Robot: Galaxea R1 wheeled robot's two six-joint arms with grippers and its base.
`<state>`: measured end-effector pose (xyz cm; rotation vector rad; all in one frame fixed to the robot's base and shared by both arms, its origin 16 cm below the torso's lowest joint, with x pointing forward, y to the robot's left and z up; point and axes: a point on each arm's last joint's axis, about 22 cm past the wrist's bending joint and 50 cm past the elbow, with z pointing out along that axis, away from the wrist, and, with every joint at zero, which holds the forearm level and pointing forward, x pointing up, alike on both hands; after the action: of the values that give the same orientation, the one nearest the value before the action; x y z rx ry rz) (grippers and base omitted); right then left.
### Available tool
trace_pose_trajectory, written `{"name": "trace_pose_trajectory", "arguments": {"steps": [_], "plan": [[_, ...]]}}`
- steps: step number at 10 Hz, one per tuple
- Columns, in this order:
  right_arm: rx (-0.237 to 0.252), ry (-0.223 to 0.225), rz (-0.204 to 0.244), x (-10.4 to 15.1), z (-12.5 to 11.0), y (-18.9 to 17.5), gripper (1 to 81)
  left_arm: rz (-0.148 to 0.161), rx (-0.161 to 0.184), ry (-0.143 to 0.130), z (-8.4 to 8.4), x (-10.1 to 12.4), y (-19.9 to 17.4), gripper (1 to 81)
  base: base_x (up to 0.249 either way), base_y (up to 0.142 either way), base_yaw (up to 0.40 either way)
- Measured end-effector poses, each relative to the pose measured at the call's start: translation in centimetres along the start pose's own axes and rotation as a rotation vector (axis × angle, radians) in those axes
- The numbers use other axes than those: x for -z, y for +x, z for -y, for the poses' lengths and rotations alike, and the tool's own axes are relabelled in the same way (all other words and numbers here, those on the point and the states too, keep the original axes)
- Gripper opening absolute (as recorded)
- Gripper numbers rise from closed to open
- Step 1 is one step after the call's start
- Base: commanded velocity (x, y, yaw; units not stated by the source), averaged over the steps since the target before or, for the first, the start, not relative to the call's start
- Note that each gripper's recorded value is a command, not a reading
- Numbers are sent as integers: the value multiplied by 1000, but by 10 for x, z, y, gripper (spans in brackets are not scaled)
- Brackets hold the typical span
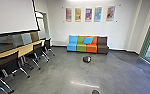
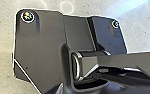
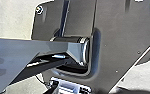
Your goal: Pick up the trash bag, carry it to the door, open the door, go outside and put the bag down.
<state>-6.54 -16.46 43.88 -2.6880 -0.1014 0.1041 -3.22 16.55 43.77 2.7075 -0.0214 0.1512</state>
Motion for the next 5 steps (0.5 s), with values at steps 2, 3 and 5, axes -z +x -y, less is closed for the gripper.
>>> {"name": "trace_pose_trajectory", "arguments": {"steps": [2, 3, 5], "plan": [[-1, -3, 2, 1, -2, -1, 811, 2, 1, 0, 0, 0, 0, 811, 136, 0, 0], [-1, -3, 2, 1, -2, -1, 811, 2, 0, 0, 0, 0, 0, 811, 140, 0, 0], [-1, -3, 3, 1, -2, -1, 811, 5, 2, -1, -1, 0, -2, 811, 141, 0, 0]]}}
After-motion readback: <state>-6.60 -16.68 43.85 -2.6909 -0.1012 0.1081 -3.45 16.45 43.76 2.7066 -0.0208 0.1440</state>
